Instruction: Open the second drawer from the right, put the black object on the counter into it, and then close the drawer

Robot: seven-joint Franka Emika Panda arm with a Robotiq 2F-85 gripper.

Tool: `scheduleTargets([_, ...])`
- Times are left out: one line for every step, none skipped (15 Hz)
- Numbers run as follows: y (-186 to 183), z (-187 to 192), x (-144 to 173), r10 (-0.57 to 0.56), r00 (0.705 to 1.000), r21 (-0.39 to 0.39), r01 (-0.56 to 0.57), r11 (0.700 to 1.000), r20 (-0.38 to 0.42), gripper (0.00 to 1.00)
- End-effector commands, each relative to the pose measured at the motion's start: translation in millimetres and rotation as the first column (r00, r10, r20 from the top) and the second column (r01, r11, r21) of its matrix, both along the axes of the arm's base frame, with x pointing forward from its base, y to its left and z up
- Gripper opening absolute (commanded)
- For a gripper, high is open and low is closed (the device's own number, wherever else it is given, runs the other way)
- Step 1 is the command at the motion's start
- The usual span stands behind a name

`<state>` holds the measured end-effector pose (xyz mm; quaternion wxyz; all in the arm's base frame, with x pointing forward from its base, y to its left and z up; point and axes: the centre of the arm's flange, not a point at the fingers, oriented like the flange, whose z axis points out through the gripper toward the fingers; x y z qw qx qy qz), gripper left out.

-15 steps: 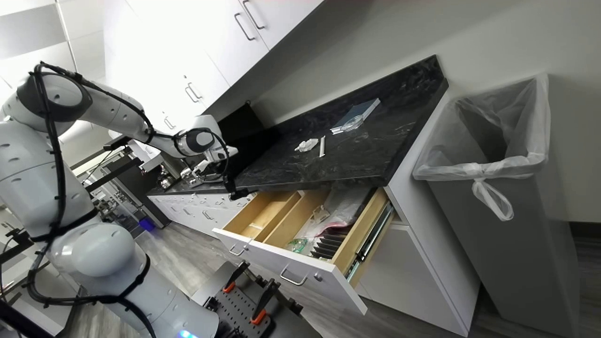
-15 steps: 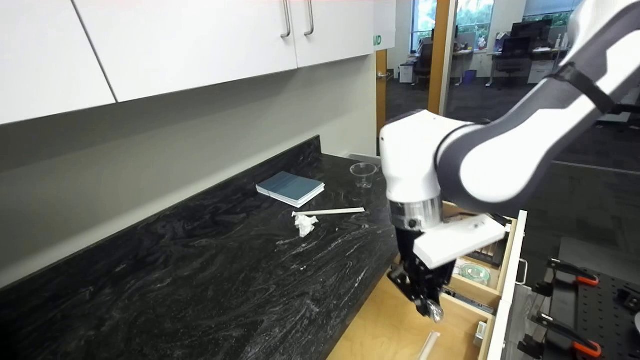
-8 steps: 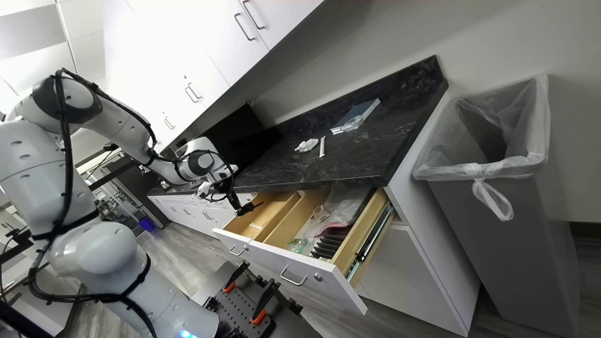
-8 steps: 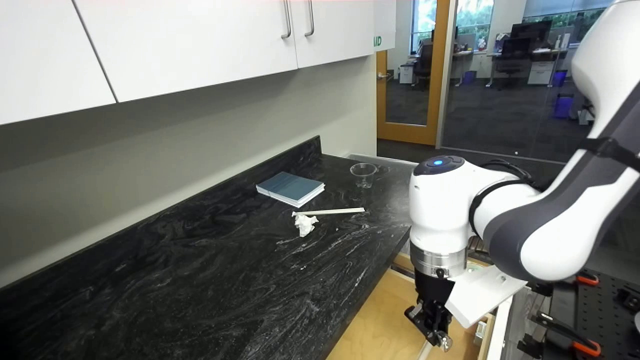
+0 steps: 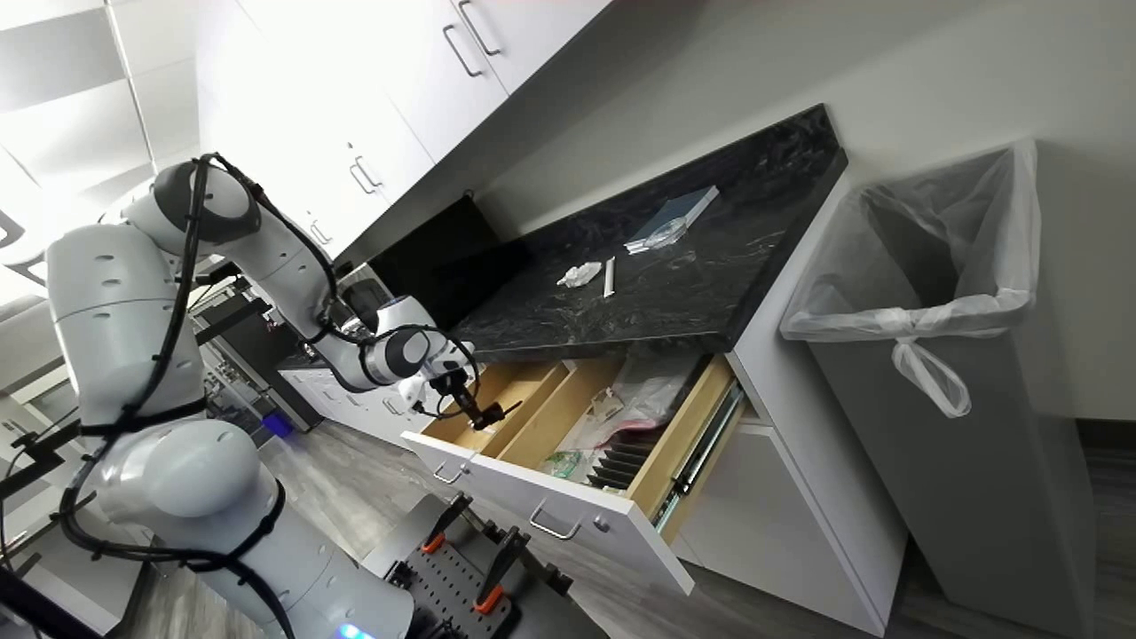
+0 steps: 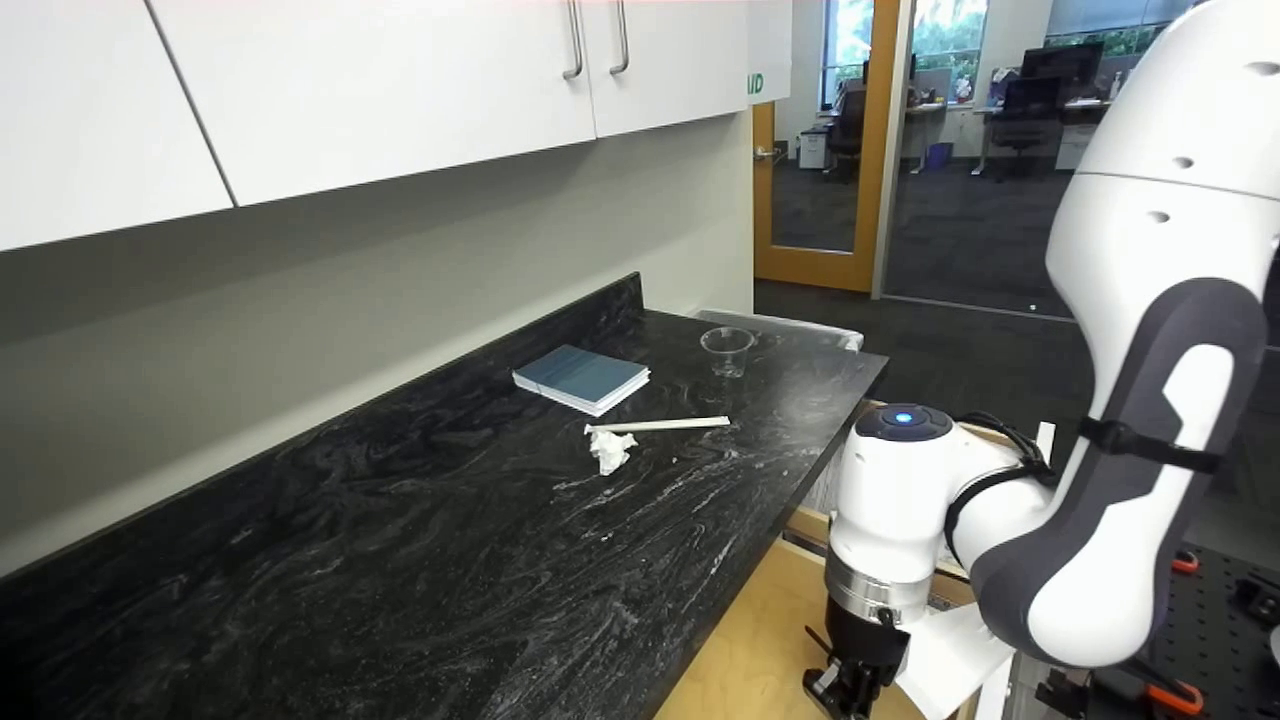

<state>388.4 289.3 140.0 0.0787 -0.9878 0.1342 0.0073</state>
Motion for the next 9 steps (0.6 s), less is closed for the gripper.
scheduleTargets([-0.9, -28.1, 7.7, 0.037, 0.999, 0.021, -0.038, 0.999, 0.015, 0.07])
scheduleTargets([-0.8, -32.7, 7.2, 0.047, 0.999, 0.019, -0.048, 0.999, 0.015, 0.07])
scheduleTargets([0.2, -35.2, 6.5, 0.058, 0.998, 0.021, -0.059, 0.998, 0.014, 0.07])
scheduleTargets([2.7, -33.3, 5.1, 0.071, 0.997, 0.023, -0.071, 0.997, 0.017, 0.52])
scheduleTargets([5.1, -28.4, 4.4, 0.084, 0.996, 0.027, -0.085, 0.996, 0.024, 0.53])
scheduleTargets([7.3, -22.4, 2.6, 0.099, 0.995, 0.032, -0.100, 0.995, 0.029, 0.58])
scheduleTargets([10.9, -12.7, -1.6, 0.120, 0.992, 0.035, -0.122, 0.992, 0.036, 0.66])
scheduleTargets([14.6, -4.6, -5.2, 0.138, 0.990, 0.033, -0.140, 0.990, 0.039, 0.73])
scheduleTargets([18.1, 3.7, -8.6, 0.159, 0.986, 0.028, -0.160, 0.987, 0.049, 0.82])
